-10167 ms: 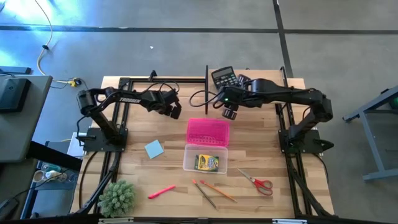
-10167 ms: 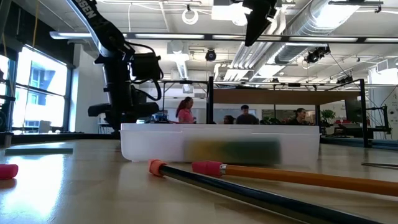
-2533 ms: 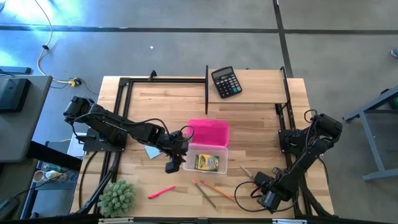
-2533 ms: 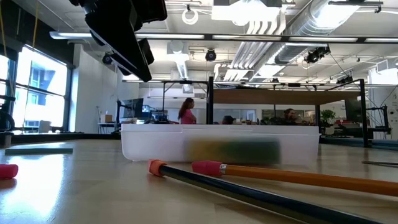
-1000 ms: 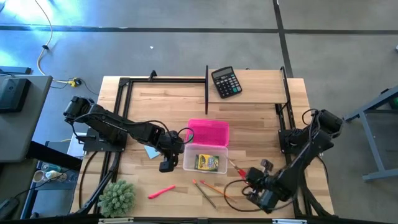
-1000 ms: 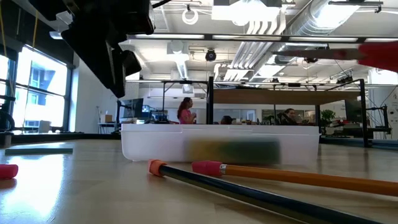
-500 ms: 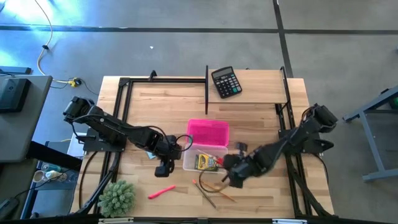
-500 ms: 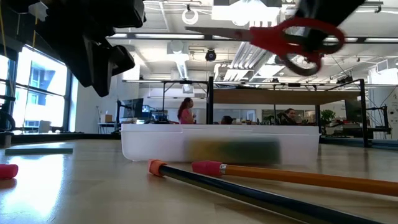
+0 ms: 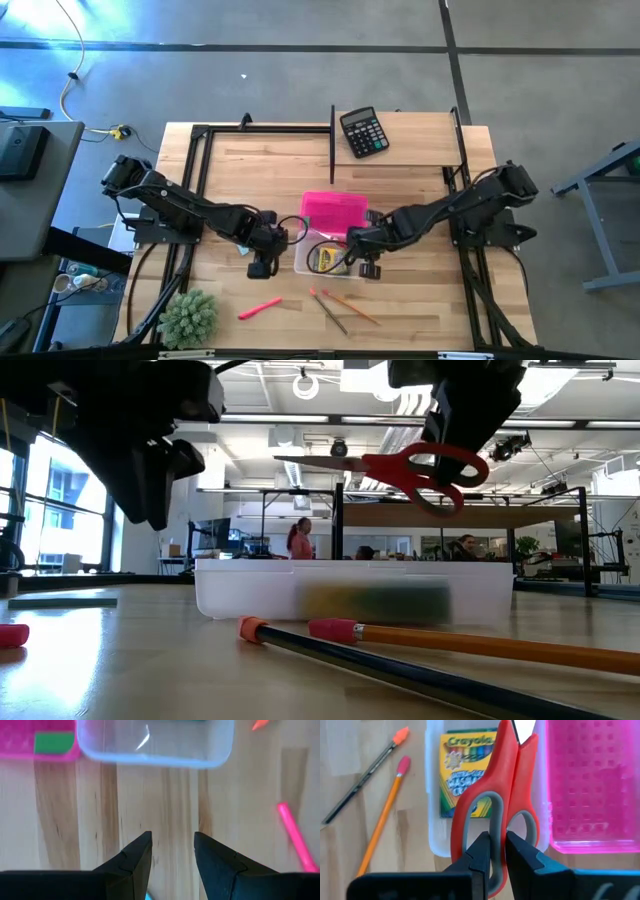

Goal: Pack school essentials
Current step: Put the orange scissors into the pink supply box

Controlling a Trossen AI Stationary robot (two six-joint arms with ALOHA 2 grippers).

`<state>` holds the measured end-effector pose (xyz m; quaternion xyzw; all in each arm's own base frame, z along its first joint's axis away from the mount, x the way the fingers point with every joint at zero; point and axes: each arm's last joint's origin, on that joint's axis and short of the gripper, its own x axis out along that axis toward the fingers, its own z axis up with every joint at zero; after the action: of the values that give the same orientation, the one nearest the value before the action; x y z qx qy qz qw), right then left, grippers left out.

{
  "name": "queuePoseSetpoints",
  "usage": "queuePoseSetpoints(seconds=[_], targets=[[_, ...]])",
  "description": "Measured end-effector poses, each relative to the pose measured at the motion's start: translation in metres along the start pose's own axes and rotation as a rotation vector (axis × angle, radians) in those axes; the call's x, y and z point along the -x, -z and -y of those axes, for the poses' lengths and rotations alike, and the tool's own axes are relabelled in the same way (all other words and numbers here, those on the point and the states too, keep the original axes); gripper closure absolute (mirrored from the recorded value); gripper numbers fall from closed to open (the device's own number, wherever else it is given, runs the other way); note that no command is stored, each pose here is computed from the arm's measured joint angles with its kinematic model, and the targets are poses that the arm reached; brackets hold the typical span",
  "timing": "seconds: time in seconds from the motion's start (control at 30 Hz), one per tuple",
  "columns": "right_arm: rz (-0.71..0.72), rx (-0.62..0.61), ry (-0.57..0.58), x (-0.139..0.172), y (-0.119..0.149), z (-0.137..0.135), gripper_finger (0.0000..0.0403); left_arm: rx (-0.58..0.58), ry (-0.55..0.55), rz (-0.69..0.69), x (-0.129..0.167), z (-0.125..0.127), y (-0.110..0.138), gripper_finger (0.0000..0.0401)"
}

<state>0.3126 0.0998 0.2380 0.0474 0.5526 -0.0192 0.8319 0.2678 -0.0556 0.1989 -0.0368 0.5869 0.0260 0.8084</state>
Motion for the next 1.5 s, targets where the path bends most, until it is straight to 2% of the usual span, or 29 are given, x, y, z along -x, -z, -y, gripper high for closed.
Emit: queuePoseSetpoints(seconds=[0.23,0.37,0.63,0.77,0.9,1.1,1.5], targets=[[-0.004,-0.009,-0.095,-0.001,-0.008,0.012,0.0367,0.076,-0.047,-0.09,0.001,-0.001,0.01,0.0266],[-0.013,-0.031,-0.198,-0.002,-0.014,0.024,0.0367,0.06,-0.119,-0.104,0.001,0.0,0.014,0.0266],[-0.021,-0.07,-0.226,-0.014,-0.023,0.044,0.0367,0.037,-0.192,-0.078,0.002,0.0,0.014,0.0266],[-0.063,-0.056,-0.203,-0.031,-0.021,0.038,0.0367,0.012,-0.217,-0.073,0.002,-0.001,0.014,0.0266],[-0.089,0.02,-0.137,-0.041,-0.015,0.024,0.0367,0.003,-0.228,-0.069,0.002,-0.002,0.014,0.0266],[-0.105,0.089,-0.054,-0.042,-0.009,0.016,0.0367,0.007,-0.235,-0.065,0.002,-0.004,0.013,0.0266],[-0.103,0.143,-0.069,-0.044,-0.012,0.026,0.0367,0.039,-0.233,-0.046,0.002,-0.006,0.01,0.0266]])
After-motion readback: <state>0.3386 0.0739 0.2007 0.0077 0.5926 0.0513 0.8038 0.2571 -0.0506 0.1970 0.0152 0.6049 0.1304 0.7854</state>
